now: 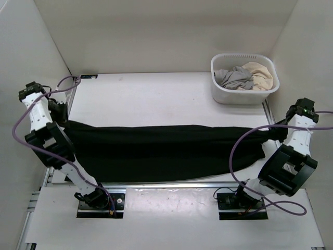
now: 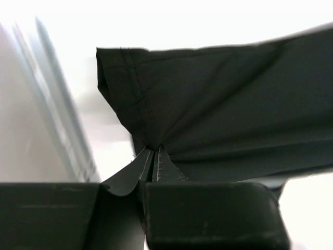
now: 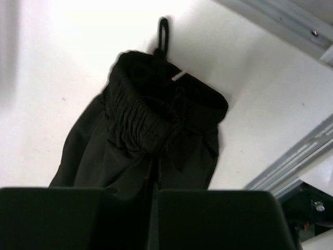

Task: Fold and stack the trousers
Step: Fold the trousers

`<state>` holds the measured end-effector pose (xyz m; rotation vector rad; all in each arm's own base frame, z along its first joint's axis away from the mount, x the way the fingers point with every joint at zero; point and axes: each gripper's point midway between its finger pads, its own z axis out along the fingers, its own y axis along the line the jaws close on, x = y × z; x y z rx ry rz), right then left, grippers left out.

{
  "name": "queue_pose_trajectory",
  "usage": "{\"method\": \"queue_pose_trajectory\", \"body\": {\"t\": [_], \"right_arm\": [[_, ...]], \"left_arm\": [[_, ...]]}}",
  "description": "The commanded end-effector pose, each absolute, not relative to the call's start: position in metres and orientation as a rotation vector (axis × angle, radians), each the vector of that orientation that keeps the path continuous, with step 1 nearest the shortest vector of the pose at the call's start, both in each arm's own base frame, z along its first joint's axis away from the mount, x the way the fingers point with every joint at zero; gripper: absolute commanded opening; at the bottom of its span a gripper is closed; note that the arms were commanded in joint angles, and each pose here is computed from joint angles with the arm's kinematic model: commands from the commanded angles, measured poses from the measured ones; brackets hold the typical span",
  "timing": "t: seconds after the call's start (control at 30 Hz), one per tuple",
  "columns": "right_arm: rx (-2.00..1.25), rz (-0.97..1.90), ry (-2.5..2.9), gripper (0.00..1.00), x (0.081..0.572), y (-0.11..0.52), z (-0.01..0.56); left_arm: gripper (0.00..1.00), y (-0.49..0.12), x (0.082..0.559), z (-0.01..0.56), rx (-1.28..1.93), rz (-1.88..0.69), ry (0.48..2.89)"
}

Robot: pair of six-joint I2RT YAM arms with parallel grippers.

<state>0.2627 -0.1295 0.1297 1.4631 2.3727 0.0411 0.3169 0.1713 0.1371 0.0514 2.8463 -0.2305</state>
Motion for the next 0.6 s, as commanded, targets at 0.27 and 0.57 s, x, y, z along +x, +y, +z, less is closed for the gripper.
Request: {"method": "queue_pose_trajectory", "body": {"t": [0.27, 0.57], "right_arm": [[1.490, -0.010, 2.451, 0.00, 0.207, -0.108, 0.106], [1.584, -0.110, 2.549, 0.00, 0.161, -0.105, 0.067]], "left_arm": [[0.14, 0.183, 0.187, 0.136, 0.277, 0.183, 3.111], [0.14, 0.165, 0.142, 0.092, 0.243, 0.101, 3.223]]}}
